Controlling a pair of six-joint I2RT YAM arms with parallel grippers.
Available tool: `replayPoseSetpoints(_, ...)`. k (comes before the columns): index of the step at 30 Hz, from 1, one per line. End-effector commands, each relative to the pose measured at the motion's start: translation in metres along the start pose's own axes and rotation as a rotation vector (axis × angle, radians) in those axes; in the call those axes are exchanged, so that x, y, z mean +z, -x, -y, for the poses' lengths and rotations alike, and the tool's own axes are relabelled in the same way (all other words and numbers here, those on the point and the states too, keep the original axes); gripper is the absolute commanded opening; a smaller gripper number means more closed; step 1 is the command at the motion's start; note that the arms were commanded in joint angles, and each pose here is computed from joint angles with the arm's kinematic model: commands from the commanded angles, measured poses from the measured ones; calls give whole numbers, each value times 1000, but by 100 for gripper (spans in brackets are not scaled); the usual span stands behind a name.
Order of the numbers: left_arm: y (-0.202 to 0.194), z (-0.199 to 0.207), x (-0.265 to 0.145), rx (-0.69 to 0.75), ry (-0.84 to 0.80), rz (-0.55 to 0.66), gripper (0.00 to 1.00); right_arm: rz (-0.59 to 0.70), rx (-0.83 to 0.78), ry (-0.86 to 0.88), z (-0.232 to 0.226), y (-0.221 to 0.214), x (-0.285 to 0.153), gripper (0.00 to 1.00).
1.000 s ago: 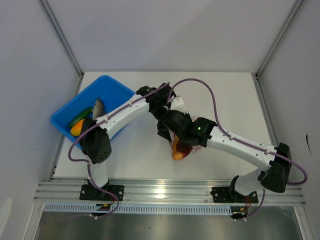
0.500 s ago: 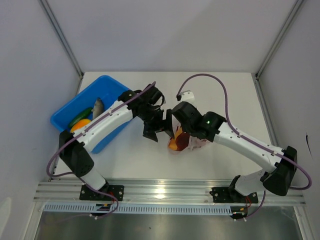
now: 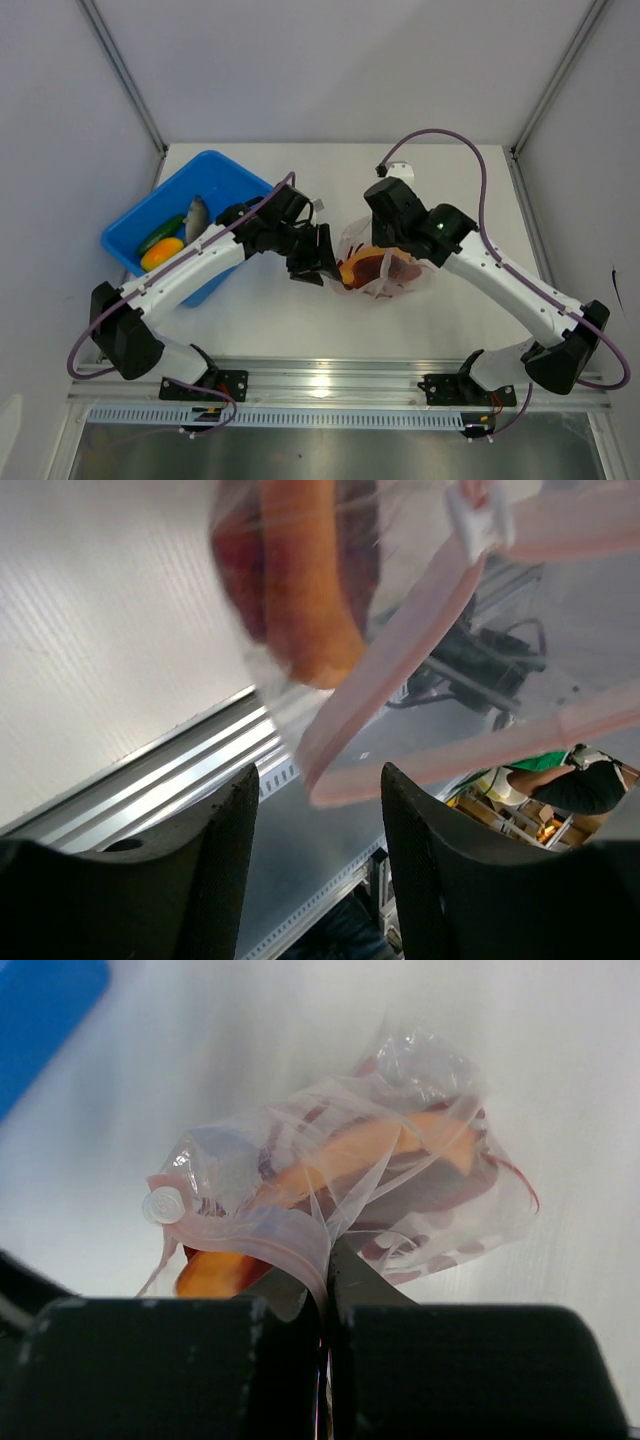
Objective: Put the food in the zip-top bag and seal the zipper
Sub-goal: Place the fake food in the zipper food storage bag.
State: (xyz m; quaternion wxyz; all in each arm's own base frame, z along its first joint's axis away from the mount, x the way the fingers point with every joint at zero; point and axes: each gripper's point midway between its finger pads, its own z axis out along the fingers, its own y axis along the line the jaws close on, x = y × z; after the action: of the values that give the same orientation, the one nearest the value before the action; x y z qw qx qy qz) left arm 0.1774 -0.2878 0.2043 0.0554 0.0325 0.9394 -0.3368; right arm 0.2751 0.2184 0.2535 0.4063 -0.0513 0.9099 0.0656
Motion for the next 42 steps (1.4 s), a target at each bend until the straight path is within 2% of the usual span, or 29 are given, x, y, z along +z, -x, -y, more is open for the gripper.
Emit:
replayPoseSetpoints(1,26,37,-5,2,-143,77,54,32,122,79,-17,21,-17,0)
replayPoseSetpoints(7,32,40,1,-15,-136,70,43,22,171,83,-23,26,-17,0)
replayPoseSetpoints(9,31,36,3,-13,-122,62,33,35,170,72,-20,30,-18,0)
replayPoseSetpoints(10,32,34,2,-12,-109,68,18,41,169,62,-16,32,-18,0)
replayPoseSetpoints(12,32,36,-4,13,-111,90,1,41,172,24,-3,32,-15,0)
replayPoseSetpoints(18,60,75,-57,190,-197,302,1,60,222,-79,60,37,-18,0)
replayPoseSetpoints(19,63,79,-65,214,-192,324,5,63,230,-101,70,39,-19,0)
replayPoseSetpoints(20,67,76,-67,219,-168,343,19,72,222,-109,77,41,-24,0)
replayPoseSetpoints(21,73,78,-73,226,-156,363,38,80,222,-114,81,43,-27,0)
replayPoseSetpoints(22,76,74,-75,226,-128,374,67,83,223,-122,85,44,-29,0)
replayPoseSetpoints(24,88,56,-88,216,-5,455,85,82,227,-139,93,44,-33,0)
replayPoseSetpoints(25,92,47,-94,207,46,486,96,73,227,-140,95,43,-35,0)
replayPoseSetpoints(26,97,38,-101,198,94,520,99,66,229,-142,96,41,-34,0)
replayPoseSetpoints(27,106,13,-112,153,212,578,99,61,236,-139,97,40,-35,0)
replayPoseSetpoints(30,120,-32,-136,74,359,657,100,33,241,-121,94,32,-33,0)
replayPoseSetpoints(33,129,-85,-146,-19,484,690,100,6,241,-102,90,24,-31,0)
replayPoseSetpoints(37,146,-148,-162,-74,662,753,99,-30,230,-80,86,16,-30,0)
replayPoseSetpoints(40,159,-188,-165,16,776,732,100,-47,226,-62,83,13,-29,0)
replayPoseSetpoints(42,164,-224,-168,-19,864,681,99,-53,223,-48,80,12,-29,0)
